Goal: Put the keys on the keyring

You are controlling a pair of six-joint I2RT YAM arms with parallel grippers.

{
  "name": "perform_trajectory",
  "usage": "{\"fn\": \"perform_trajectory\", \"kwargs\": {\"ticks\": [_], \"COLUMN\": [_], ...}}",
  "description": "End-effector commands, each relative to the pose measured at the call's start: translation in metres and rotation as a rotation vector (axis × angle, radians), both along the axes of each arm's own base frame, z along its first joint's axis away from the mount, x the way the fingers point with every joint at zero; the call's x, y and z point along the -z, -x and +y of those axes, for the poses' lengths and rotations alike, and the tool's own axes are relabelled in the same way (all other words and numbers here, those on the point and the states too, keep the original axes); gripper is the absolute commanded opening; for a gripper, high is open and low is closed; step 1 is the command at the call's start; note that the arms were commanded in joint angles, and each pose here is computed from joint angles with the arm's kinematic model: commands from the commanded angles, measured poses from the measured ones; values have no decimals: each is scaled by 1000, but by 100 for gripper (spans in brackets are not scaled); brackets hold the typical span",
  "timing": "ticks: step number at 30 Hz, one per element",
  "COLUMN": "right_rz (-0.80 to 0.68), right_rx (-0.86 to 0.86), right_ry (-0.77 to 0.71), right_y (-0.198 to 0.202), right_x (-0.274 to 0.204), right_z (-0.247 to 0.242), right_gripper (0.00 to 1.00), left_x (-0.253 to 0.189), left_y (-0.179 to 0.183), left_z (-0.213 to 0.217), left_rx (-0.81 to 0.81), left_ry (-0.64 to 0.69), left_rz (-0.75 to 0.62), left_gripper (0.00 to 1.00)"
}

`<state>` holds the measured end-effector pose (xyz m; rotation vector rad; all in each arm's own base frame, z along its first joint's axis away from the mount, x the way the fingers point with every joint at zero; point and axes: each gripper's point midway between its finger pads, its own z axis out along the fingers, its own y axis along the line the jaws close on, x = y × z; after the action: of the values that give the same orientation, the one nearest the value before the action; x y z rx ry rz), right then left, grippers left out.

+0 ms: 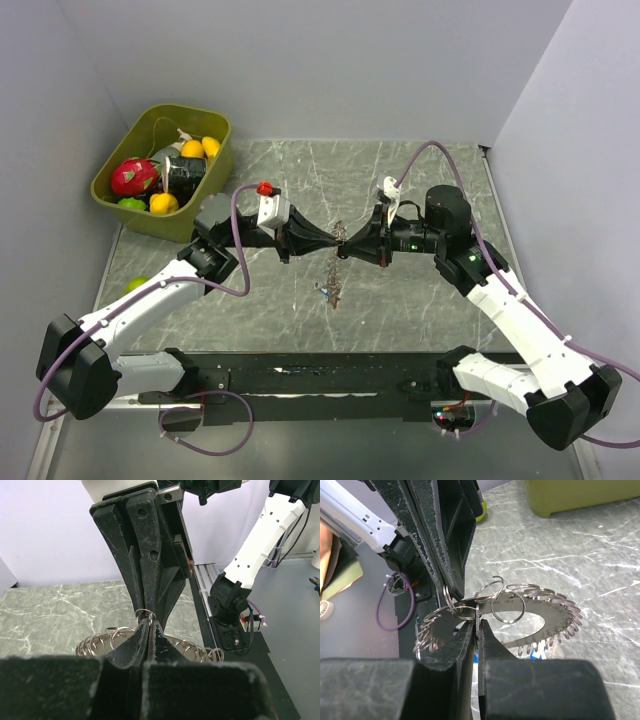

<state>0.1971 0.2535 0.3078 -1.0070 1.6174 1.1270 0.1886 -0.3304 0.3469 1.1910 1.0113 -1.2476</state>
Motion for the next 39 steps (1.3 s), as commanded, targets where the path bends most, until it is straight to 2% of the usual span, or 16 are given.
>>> {"fn": "perform_trajectory", "kwargs": {"ticks": [1,16,22,25,26,28,29,32,35,39], "right_rz": [-32,1,-21,-41,-50,-71,-85,-115,-139,-106], "right_rx": [-10,-30,-13,2,9,23,33,56,76,119], "right_ry": [-5,49,48,37,30,16,8,-5,-28,-88], "right_y": [1,9,8,8,9,9,10,11,13,11], "right_x": [-5,23,19,13,10,5,1,-8,-18,-35], "right_z": [2,5,4,2,0,-1,-3,-7,-11,-14], "right_gripper": [3,0,6,18,32,42,52,63,68,69], "left_x": [-36,-41,-39,-36,-36,-34,-32,-28,-26,-23], "left_y": [2,-3,-2,-1,-1,0,1,2,4,7], "left_z": [5,6,7,8,8,9,9,10,11,12], "left_rx": [-24,-59,-58,-58,-57,-58,-55,-51,-45,-30], "left_ry": [79,107,100,90,87,80,73,58,44,26], "left_rz": [-78,-68,-69,-70,-72,-78,-75,-76,-85,-104], "left_gripper": [1,1,1,1,1,1,1,1,1,1]}}
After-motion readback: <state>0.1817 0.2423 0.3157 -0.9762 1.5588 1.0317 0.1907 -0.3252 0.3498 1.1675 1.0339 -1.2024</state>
